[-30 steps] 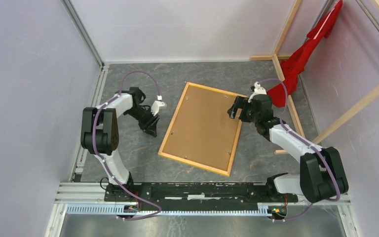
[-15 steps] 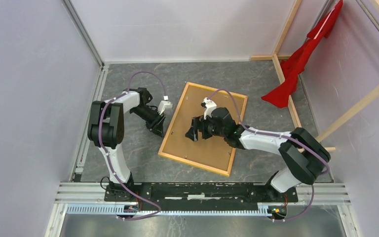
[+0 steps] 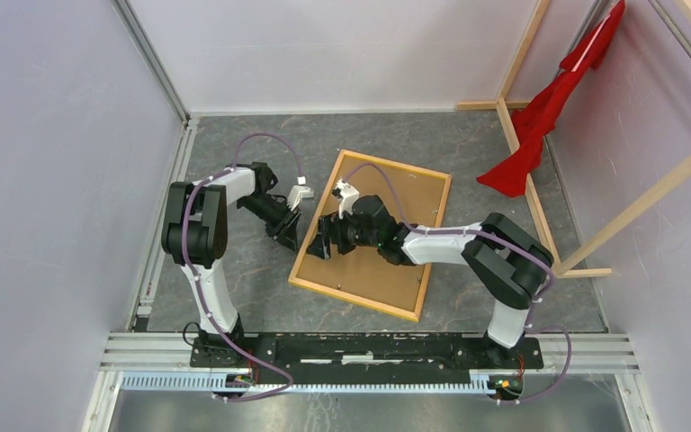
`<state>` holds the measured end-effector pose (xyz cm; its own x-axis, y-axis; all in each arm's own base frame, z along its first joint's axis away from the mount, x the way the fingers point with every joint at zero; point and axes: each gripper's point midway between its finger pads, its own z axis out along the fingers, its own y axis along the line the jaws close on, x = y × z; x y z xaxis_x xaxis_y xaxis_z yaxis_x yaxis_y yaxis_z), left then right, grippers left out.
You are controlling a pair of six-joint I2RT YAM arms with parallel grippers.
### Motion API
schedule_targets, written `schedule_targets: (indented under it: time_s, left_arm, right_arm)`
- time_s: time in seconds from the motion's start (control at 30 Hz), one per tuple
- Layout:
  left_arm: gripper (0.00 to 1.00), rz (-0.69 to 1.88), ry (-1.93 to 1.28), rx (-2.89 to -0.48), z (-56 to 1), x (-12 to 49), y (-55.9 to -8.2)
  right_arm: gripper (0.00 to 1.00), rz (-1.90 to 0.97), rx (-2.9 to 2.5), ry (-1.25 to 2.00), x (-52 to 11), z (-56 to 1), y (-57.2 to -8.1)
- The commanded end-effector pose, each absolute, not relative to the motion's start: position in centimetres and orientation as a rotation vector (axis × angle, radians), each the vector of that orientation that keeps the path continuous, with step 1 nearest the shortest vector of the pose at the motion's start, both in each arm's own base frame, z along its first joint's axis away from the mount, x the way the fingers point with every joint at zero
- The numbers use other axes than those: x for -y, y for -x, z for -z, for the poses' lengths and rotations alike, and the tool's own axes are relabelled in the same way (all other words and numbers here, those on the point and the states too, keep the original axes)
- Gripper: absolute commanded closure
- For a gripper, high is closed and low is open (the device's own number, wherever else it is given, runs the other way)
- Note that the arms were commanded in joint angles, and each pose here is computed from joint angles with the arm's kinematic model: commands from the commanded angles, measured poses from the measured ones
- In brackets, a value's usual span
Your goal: Put the photo into the frame
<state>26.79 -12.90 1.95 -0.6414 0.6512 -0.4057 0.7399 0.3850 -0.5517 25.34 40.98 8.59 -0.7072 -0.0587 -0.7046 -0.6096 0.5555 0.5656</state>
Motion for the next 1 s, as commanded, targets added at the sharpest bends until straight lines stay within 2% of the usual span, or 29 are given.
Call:
schedule_targets:
  time_s: [0.0, 0.17, 0.27, 0.67, 0.97]
  left_arm:
    - [0.65, 1.100, -1.246, -2.517, -1.9, 13.0, -27.0]
    - [0.57, 1.152, -1.308, -2.466, -3.6, 12.7, -26.8]
    - [0.54, 1.205, -1.325, -2.445, -4.2, 12.8, -26.3]
    - [0.60, 1.230, -1.243, -2.497, -2.6, 13.5, -26.3]
    - [0.58, 1.247, -1.273, -2.473, -3.2, 13.8, -25.9]
  right_arm:
    - [0.09, -1.198, -2.072, 0.551, -43.6, -10.5, -25.9]
    - [0.10, -1.223, -2.082, 0.570, -44.6, -9.7, -25.4]
    - [0.10, -1.227, -2.088, 0.573, -44.9, -9.1, -25.2]
    - [0.11, -1.178, -2.117, 0.566, -44.8, -7.2, -25.5]
    - [0.11, -1.166, -2.128, 0.557, -45.0, -6.4, -25.9]
